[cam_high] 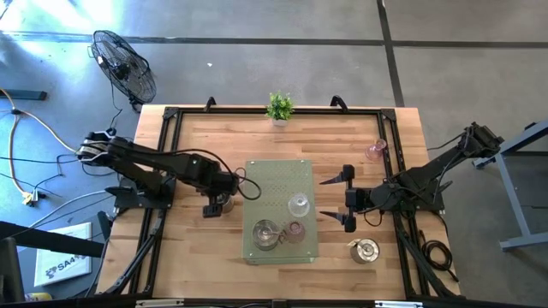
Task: Pick & Place candle stick holders
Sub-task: Put the left green scented candle on the shelf aligned with the transparent candle holder
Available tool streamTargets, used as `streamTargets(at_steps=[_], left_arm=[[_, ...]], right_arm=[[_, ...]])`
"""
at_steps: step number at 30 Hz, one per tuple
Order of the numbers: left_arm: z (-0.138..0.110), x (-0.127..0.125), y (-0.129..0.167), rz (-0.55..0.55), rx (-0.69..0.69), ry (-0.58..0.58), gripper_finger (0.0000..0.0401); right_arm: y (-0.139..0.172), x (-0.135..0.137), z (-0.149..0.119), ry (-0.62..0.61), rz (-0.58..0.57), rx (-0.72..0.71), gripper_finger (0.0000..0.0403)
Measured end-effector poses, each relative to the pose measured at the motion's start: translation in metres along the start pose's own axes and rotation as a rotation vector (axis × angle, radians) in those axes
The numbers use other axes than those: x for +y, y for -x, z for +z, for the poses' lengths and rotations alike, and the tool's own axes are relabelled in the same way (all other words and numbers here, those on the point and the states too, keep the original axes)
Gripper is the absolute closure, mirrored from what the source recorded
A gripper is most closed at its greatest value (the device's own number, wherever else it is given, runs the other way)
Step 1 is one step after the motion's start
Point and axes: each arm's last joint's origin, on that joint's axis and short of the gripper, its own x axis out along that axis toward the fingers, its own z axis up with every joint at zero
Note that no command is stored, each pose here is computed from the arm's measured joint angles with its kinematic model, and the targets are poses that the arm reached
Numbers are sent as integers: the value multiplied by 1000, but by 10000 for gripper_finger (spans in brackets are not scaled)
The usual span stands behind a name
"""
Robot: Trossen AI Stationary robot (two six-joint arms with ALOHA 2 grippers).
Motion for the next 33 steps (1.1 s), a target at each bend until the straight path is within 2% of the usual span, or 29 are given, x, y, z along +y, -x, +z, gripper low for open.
streamTargets(at_steps=[12, 17, 26, 33], left_arm=[[-11, 2, -25, 0, 37, -8, 2], [-13, 2, -32, -4, 23, -24, 2], [-9, 1, -46, -2, -83, -80, 2], [-15, 2, -54, -3, -58, -81, 2]], right_arm=[[0, 0, 0, 0, -1, 0, 10], [0, 0, 0, 0, -3, 0, 10], [0, 0, 0, 0, -5, 0, 10], [0, 0, 0, 6, -5, 0, 10]])
